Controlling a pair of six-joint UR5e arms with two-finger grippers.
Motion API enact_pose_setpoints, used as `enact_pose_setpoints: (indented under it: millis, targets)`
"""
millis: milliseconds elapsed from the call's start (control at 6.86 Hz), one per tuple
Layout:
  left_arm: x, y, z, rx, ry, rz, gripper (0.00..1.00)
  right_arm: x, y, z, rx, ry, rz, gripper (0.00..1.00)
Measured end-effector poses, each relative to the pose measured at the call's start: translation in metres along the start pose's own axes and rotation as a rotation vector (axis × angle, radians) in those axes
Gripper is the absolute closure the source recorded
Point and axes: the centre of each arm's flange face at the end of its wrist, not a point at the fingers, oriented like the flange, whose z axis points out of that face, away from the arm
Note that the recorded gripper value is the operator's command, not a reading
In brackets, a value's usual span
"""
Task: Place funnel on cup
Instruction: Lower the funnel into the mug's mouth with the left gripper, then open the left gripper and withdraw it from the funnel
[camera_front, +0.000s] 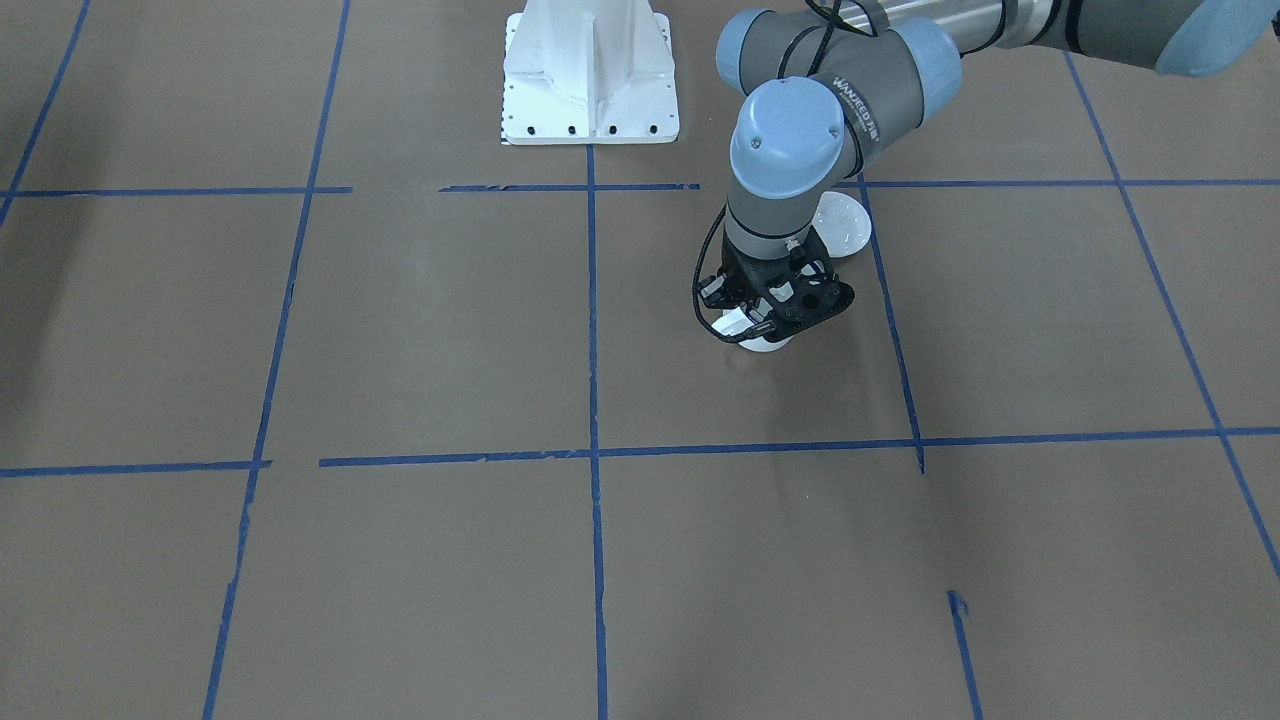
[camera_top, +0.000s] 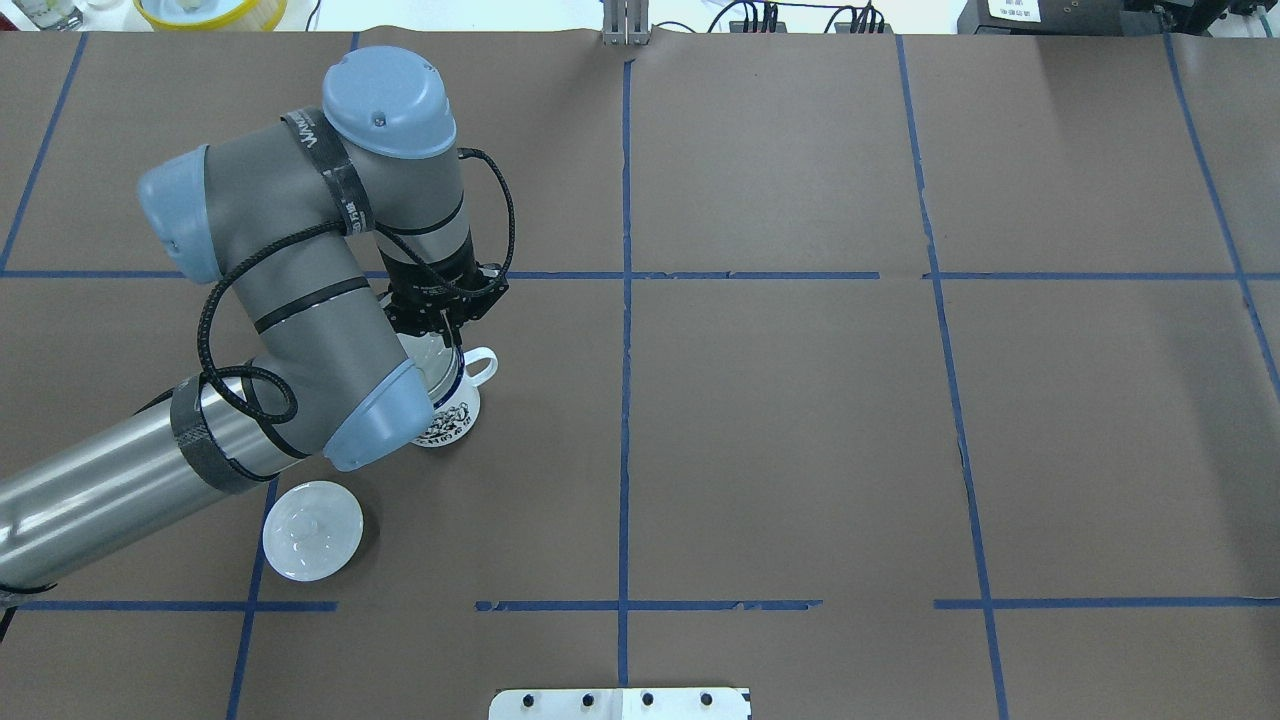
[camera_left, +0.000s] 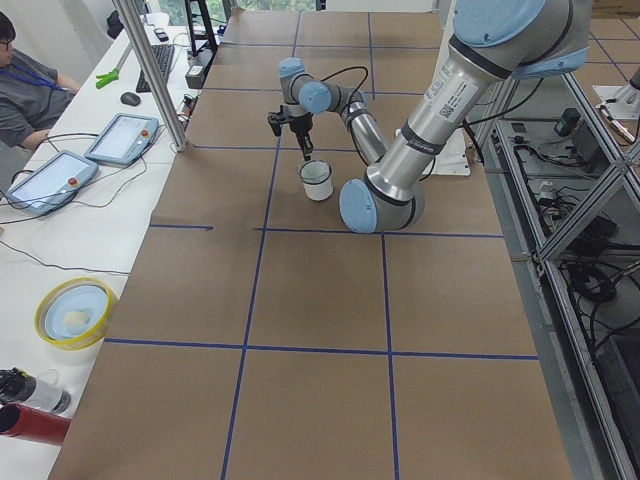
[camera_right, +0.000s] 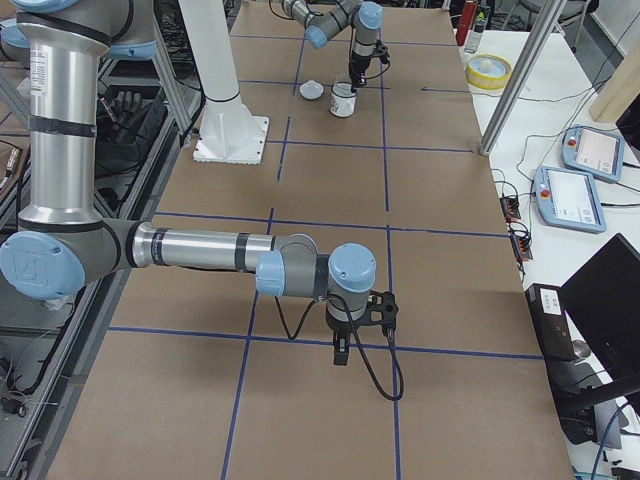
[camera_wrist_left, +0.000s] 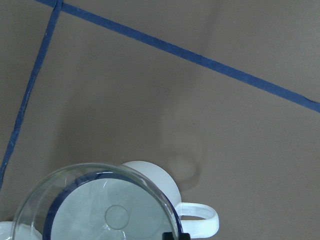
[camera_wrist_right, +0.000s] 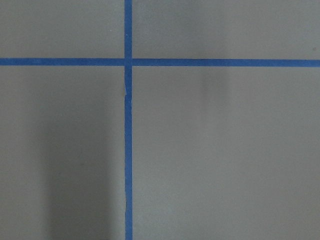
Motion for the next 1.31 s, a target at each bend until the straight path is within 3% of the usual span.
enact_pose_setpoints:
  millis: [583, 729, 875, 1312]
  targets:
    - [0.005, 0.015, 0.005, -0.017, 0.003, 0.016, 1.0, 0.0, 0.0, 0.0, 0.0, 0.0, 0.0, 0.0]
    - [0.005, 0.016, 0.006, -0.018, 0.001, 0.016, 0.82, 0.0, 0.0, 0.0, 0.0, 0.0, 0.0, 0.0]
    - [0.004, 0.016, 0.007, -0.018, 0.0, 0.016, 0.04, 0.0, 0.0, 0.0, 0.0, 0.0, 0.0, 0.0]
    - [-0.001, 0.021, -0.008, -0.002, 0.032, 0.033, 0.0, 0.0, 0.0, 0.0, 0.0, 0.0, 0.0, 0.0]
